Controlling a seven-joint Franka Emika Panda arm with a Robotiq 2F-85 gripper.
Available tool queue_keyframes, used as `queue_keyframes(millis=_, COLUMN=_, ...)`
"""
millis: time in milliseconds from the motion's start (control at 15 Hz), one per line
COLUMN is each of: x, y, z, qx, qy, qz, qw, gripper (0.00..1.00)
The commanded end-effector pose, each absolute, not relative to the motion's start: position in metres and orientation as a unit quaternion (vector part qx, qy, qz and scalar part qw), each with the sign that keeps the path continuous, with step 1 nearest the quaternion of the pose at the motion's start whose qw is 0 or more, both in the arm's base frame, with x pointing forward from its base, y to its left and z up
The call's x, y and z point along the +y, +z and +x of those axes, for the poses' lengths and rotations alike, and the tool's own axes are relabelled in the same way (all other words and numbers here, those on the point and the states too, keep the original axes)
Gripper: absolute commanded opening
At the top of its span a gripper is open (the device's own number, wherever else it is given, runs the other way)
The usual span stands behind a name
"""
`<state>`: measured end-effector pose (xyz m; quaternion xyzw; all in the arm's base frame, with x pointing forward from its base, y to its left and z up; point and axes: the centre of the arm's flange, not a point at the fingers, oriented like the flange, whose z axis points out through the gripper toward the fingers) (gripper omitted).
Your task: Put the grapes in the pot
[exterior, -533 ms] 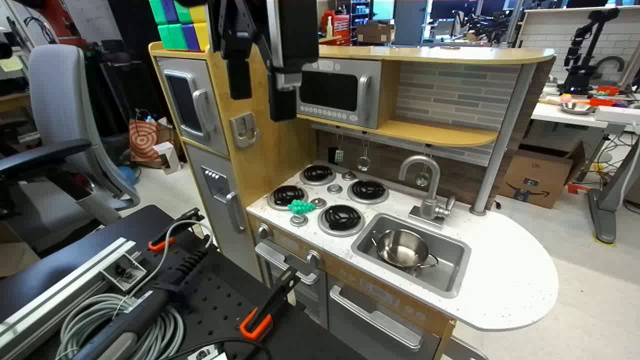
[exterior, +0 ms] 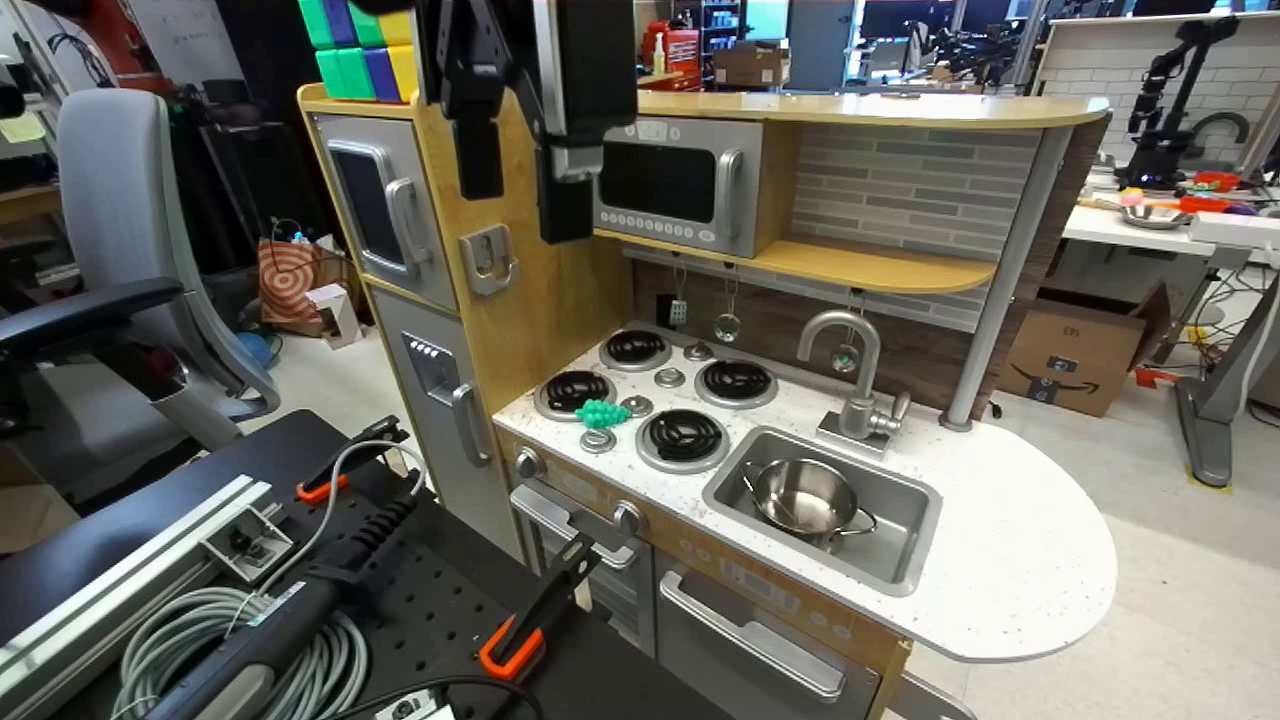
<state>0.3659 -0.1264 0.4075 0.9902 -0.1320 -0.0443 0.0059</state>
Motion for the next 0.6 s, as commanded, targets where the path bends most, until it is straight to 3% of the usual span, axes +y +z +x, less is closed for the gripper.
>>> queue_keyframes(millis=0, x=-0.126, y=0.407, z=0.366, qx=-0.132, qy=-0.044, qz=0.99, qw=0.006, gripper=1.0)
queue_keyframes(millis=200, x=-0.118, y=0.405, z=0.376, qx=-0.131, qy=-0.041, qz=0.991, qw=0.001, gripper=1.0)
queue_keyframes(millis=533, x=-0.069, y=0.373, z=0.434, qx=-0.198, qy=0.035, qz=0.976, qw=-0.077, gripper=1.0)
